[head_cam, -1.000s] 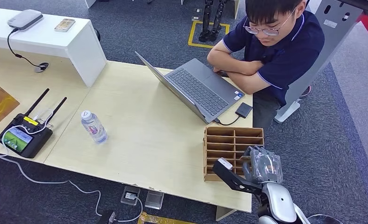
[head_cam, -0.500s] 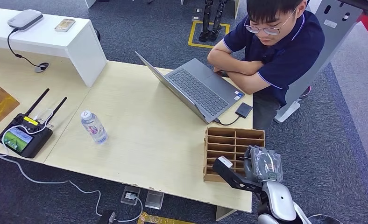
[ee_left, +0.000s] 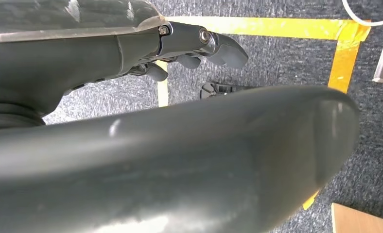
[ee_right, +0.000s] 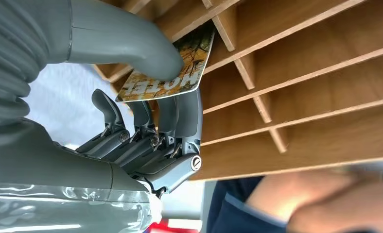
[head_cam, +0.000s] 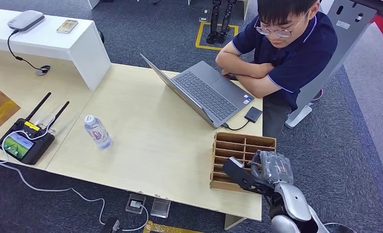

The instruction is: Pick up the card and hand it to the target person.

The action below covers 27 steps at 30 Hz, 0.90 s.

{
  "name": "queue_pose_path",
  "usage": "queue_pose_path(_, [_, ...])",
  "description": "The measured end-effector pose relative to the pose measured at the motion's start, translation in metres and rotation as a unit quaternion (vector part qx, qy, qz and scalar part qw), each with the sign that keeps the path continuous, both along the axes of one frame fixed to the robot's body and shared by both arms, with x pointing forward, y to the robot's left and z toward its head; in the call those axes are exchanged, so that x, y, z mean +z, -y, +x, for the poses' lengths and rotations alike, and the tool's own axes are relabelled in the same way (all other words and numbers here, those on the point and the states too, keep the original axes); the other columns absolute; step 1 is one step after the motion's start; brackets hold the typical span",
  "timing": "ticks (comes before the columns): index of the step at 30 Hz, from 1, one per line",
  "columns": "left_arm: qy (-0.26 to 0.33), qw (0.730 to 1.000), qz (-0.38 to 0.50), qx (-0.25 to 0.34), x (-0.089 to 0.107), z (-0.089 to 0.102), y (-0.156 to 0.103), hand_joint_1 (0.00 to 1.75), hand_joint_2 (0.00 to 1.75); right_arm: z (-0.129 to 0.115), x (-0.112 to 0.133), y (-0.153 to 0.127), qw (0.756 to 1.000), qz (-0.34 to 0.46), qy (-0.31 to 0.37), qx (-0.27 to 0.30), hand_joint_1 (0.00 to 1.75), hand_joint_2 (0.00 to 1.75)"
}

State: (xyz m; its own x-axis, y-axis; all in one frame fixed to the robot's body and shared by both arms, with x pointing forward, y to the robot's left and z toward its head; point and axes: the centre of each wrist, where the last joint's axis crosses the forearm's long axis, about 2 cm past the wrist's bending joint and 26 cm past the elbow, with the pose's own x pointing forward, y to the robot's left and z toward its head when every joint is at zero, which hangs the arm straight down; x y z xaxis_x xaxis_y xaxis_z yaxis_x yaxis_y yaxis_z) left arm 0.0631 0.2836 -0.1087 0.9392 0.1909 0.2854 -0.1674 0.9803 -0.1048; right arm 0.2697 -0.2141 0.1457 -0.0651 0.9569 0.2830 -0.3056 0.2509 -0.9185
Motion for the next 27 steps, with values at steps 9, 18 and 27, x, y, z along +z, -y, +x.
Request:
queue_pose_path(9, [-0.001,1.000,0.004,0.007,0.000,0.000,-0.005,0.00,0.00,0.017,0.066,0.008,0.999,0.024,0.001,0.029,1.45,1.75])
queue_pose_path(18, [-0.001,1.000,0.000,0.008,0.000,0.000,-0.005,0.00,0.00,0.013,0.106,0.003,0.988,0.031,0.141,0.049,1.45,1.75])
queue_pose_path(27, [0.000,1.000,-0.005,0.007,0.000,0.000,-0.003,0.00,0.00,0.016,0.101,-0.009,0.956,0.050,0.278,0.079,1.45,1.75])
